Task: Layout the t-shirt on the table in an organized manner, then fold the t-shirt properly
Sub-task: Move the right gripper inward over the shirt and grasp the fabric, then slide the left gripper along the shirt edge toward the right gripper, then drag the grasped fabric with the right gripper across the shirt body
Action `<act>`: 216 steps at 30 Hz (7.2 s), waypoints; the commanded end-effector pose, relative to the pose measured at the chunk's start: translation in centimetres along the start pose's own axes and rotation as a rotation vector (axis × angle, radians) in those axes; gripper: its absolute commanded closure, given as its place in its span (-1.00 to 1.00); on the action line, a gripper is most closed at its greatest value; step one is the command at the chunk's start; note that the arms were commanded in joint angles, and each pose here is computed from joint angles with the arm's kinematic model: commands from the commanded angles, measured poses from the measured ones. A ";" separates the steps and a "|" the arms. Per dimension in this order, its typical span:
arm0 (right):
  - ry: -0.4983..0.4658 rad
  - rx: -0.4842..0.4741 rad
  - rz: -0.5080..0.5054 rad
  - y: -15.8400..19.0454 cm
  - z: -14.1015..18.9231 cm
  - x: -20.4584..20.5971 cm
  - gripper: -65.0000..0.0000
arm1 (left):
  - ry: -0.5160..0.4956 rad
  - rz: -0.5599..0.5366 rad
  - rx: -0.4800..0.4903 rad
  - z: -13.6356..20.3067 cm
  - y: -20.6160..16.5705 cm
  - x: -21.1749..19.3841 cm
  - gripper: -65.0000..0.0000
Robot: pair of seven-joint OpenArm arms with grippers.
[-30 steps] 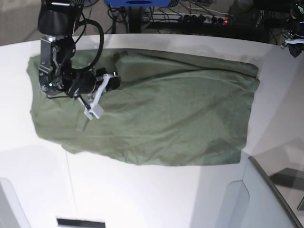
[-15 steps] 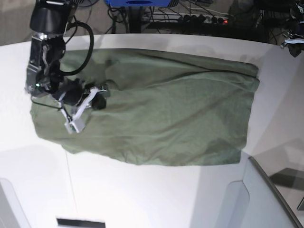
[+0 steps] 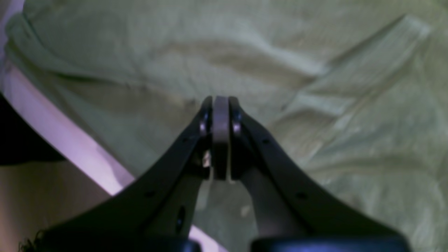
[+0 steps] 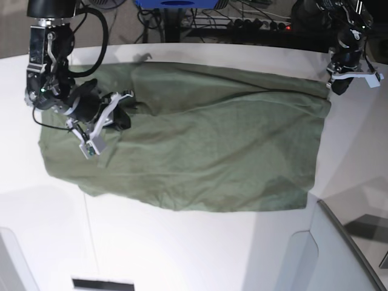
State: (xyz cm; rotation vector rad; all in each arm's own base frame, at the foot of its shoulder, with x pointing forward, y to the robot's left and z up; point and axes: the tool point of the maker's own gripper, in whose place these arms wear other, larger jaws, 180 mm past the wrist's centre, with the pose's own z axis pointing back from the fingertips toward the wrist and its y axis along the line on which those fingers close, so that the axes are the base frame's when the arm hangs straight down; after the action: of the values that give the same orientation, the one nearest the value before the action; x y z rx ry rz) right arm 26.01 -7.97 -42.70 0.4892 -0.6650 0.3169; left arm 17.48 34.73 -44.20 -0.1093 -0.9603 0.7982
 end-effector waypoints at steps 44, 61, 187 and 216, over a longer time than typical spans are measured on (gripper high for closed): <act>-0.038 -0.009 0.026 -0.9 0.8 1.1 1.00 | -0.003 0.034 -0.080 -2.7 -3.4 -0.2 0.43; -0.040 -0.008 0.026 -0.9 0.8 1.2 1.00 | -0.043 0.082 -0.005 -2.7 -1.6 1.3 0.43; 0.090 0.330 0.148 9.6 -12.7 1.6 1.00 | 0.017 -0.194 0.044 -5.3 -2.2 -0.9 1.00; 0.096 0.353 0.272 11.9 -10.9 3.6 -0.08 | -0.090 -0.211 0.019 -0.8 -2.0 2.1 1.00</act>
State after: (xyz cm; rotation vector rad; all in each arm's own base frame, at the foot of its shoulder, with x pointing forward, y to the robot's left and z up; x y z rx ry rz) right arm 27.35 7.53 -45.83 0.6894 -0.5145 0.7174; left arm 18.98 34.13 -44.00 0.0335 -0.9688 0.6345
